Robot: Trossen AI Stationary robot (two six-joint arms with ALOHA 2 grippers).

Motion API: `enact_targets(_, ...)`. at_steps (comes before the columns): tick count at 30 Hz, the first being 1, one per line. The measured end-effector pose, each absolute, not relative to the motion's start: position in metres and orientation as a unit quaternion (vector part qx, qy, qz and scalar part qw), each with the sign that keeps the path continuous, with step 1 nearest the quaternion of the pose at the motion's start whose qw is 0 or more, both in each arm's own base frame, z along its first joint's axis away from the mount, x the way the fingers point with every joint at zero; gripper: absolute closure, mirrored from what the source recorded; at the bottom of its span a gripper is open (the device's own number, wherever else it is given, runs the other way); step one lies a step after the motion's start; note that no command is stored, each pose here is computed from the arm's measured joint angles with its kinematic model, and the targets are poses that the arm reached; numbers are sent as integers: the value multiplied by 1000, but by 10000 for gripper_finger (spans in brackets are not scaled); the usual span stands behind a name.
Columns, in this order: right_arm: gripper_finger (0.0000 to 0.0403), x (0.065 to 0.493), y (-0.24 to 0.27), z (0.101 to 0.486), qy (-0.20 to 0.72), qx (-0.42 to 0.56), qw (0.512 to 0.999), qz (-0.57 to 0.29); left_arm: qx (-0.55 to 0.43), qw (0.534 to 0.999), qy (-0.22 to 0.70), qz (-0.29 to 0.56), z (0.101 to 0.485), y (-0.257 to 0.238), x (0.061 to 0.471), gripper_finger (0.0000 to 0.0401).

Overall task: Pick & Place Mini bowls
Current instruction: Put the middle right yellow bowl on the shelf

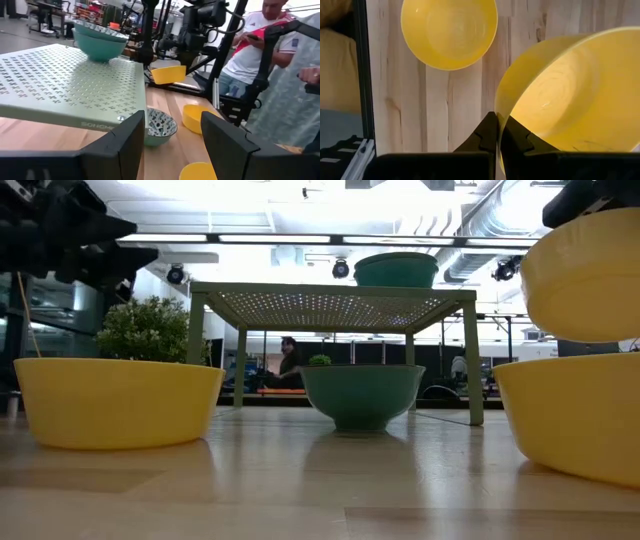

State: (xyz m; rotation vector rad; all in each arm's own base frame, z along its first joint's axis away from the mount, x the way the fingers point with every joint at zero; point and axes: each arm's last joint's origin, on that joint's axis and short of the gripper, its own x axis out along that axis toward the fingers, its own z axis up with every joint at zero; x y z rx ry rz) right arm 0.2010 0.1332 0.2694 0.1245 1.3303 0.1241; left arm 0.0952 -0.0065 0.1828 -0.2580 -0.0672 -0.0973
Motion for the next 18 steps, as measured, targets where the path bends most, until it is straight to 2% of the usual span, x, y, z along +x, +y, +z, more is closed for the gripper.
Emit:
enact_targets(5,403,199,135,269,617,59,783,55,-128,990,-31,-50,182,-7,95,210)
enact_targets(13,403,199,136,269,613,50,786,54,-36,998,-36,-35,182,-6,95,210)
enact_targets(18,403,199,136,269,610,38,789,60,-25,999,-40,-14,183,-5,95,210)
